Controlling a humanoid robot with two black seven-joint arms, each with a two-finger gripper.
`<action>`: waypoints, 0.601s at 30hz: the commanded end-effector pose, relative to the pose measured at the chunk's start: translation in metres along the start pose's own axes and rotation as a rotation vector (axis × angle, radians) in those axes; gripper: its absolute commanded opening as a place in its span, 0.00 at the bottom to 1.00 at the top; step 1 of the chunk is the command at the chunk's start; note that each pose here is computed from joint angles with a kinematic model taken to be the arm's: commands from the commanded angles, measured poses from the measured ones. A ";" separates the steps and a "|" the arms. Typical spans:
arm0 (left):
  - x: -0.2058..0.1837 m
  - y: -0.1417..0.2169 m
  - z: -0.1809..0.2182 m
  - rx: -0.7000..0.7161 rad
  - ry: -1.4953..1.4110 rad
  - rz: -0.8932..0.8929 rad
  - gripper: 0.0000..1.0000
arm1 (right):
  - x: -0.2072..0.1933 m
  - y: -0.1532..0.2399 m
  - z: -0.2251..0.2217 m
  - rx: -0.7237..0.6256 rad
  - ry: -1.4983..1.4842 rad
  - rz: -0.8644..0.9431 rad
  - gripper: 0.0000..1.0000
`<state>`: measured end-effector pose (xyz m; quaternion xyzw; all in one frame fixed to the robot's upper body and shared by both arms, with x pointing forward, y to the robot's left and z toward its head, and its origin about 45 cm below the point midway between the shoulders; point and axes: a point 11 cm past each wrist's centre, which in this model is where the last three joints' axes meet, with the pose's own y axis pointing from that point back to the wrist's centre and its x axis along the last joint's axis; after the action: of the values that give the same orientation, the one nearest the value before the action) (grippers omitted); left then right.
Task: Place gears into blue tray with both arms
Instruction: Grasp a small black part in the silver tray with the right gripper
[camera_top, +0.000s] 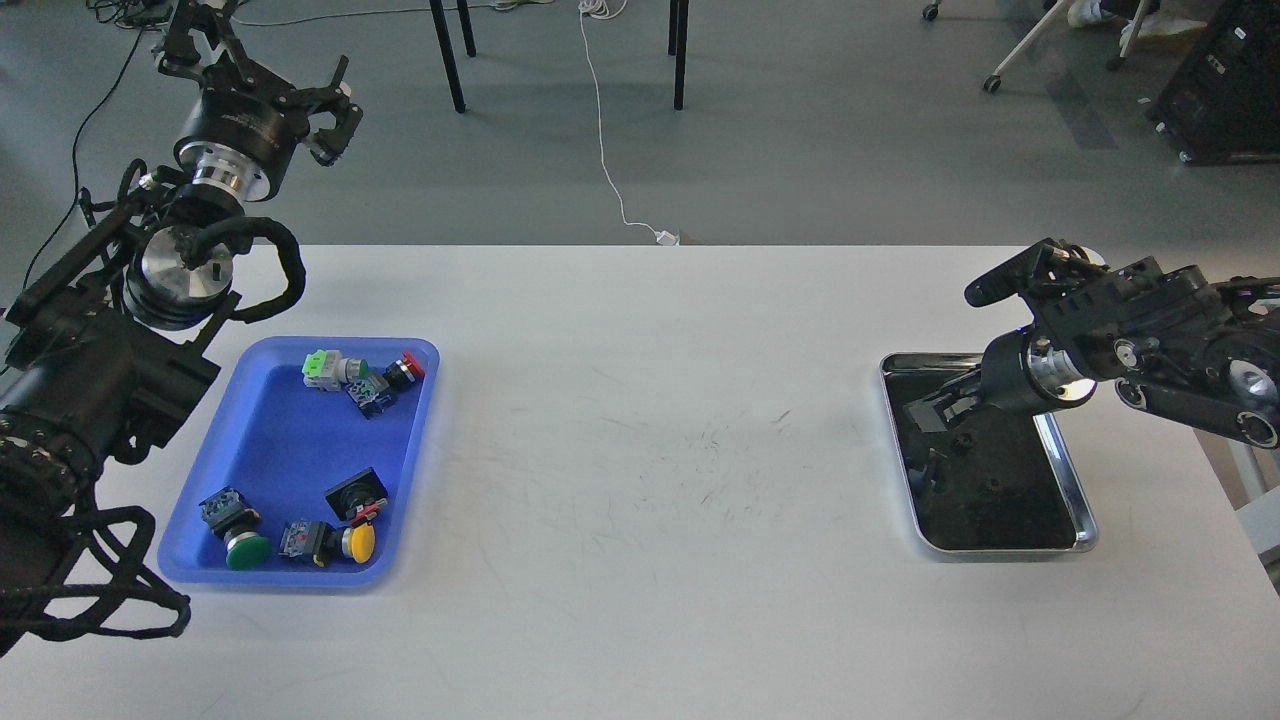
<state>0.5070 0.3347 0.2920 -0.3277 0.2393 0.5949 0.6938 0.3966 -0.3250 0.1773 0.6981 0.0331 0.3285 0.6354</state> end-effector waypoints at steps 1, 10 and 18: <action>0.000 0.000 0.001 -0.001 -0.001 0.000 0.98 | -0.008 -0.003 0.006 -0.029 -0.023 -0.006 0.60; 0.000 0.000 0.001 -0.001 -0.001 0.000 0.98 | -0.021 -0.008 0.008 -0.034 -0.040 -0.025 0.58; 0.001 0.000 0.003 -0.003 -0.004 0.003 0.98 | -0.036 -0.013 0.012 -0.055 -0.054 -0.039 0.55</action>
<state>0.5071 0.3367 0.2934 -0.3279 0.2374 0.5962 0.6933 0.3810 -0.3486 0.1522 0.6883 0.0204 0.2988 0.6608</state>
